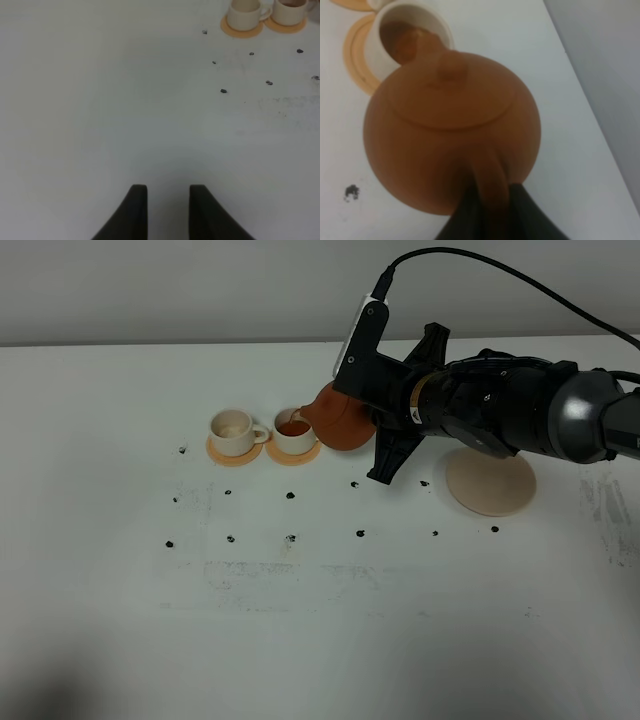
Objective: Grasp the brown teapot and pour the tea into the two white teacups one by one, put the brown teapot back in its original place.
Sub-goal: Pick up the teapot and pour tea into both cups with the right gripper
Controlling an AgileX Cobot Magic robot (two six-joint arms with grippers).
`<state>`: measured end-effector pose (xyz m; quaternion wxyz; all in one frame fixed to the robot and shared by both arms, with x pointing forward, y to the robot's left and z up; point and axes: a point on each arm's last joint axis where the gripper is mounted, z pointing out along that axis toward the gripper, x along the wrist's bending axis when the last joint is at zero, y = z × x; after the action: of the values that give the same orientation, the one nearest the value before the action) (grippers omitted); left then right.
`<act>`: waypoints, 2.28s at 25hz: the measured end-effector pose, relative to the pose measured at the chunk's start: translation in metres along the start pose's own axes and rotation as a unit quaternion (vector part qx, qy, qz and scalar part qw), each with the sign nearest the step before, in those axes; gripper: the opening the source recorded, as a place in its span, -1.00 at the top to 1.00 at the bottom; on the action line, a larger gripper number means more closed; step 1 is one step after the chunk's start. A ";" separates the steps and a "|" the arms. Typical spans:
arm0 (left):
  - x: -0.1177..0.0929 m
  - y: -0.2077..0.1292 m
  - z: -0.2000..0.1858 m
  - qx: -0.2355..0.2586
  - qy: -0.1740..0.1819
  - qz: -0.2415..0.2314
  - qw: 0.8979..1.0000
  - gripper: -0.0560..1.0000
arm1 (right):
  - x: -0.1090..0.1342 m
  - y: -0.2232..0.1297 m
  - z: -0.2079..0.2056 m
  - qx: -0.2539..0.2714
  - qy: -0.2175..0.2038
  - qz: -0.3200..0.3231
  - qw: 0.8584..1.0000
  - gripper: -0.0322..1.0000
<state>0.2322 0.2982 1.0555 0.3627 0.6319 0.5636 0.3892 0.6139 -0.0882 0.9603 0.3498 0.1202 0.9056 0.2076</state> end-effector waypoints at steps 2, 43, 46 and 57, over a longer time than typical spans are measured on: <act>0.000 0.000 0.000 0.000 0.000 0.000 1.000 0.48 | 0.000 0.000 0.000 0.000 0.000 -0.002 1.000 0.77; 0.000 0.000 0.000 0.000 0.000 0.000 1.000 0.48 | -0.002 0.001 0.000 -0.007 -0.010 -0.051 0.999 0.77; 0.000 0.000 0.000 0.000 0.000 0.000 1.000 0.48 | -0.002 0.002 0.000 -0.009 -0.011 -0.055 0.998 0.77; 0.000 0.000 0.000 0.000 0.000 0.000 1.000 0.48 | -0.002 0.002 0.000 -0.008 -0.014 -0.075 0.997 0.77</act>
<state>0.2322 0.2982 1.0555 0.3627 0.6319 0.5636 0.3892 0.6158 -0.0878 0.9625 0.3784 0.0519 0.9052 0.1865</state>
